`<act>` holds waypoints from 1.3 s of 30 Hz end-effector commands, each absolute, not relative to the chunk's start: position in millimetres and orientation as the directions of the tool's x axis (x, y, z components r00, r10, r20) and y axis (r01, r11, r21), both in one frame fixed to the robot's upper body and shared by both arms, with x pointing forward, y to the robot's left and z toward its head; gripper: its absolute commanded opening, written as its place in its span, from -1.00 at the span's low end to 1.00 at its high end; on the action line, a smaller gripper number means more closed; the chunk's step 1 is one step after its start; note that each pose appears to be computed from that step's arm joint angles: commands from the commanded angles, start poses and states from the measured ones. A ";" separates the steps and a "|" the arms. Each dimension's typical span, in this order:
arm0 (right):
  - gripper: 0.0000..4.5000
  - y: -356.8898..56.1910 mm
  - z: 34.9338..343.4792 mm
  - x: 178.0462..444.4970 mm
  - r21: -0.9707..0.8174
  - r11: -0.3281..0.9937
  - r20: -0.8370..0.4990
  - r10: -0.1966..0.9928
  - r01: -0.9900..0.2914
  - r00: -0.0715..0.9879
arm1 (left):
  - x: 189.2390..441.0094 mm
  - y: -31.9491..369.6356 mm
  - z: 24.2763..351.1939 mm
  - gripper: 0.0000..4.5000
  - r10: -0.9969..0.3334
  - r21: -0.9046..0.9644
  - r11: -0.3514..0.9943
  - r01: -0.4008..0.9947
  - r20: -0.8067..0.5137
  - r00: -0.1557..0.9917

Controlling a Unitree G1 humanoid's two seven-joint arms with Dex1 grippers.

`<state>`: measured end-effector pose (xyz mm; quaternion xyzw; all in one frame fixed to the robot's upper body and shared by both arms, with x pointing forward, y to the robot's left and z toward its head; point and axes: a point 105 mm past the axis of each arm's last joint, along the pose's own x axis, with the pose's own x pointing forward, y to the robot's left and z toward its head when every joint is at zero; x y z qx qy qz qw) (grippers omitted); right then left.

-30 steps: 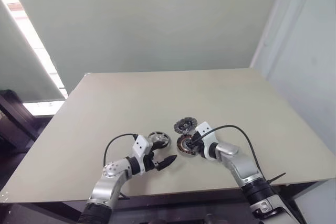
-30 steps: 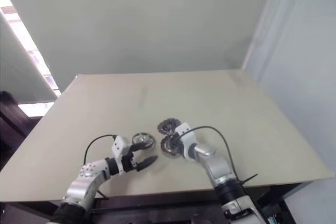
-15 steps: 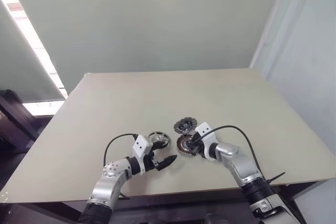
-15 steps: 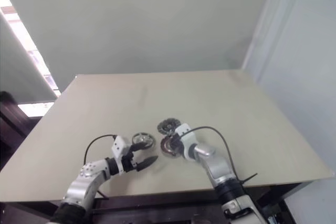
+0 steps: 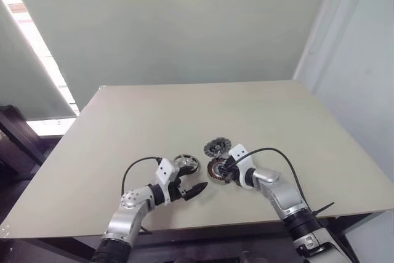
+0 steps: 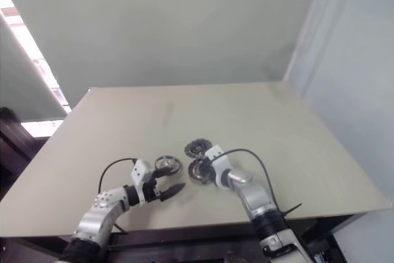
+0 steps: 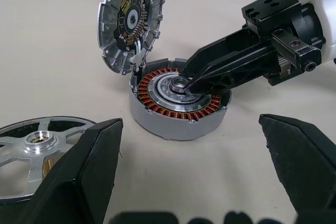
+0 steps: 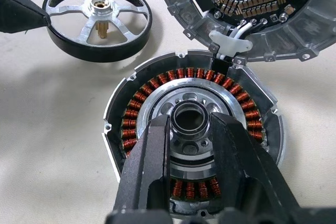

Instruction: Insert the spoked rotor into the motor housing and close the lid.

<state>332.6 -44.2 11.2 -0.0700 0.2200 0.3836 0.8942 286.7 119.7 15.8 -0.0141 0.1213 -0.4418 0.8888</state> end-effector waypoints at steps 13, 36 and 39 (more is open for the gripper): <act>-0.65 -42.1 17.4 336.3 0.029 0.694 -0.421 0.661 -0.720 0.620 | 289.8 116.4 28.8 1.00 -0.798 -0.089 0.597 0.797 -0.174 0.578; -0.65 -38.4 20.8 338.8 0.037 0.697 -0.391 0.670 -0.716 0.632 | 290.0 116.7 28.5 1.00 -0.796 -0.089 0.599 0.796 -0.173 0.579; -0.65 -38.2 20.7 338.7 0.040 0.697 -0.390 0.671 -0.716 0.631 | 289.9 116.7 28.4 1.00 -0.796 -0.089 0.598 0.796 -0.174 0.579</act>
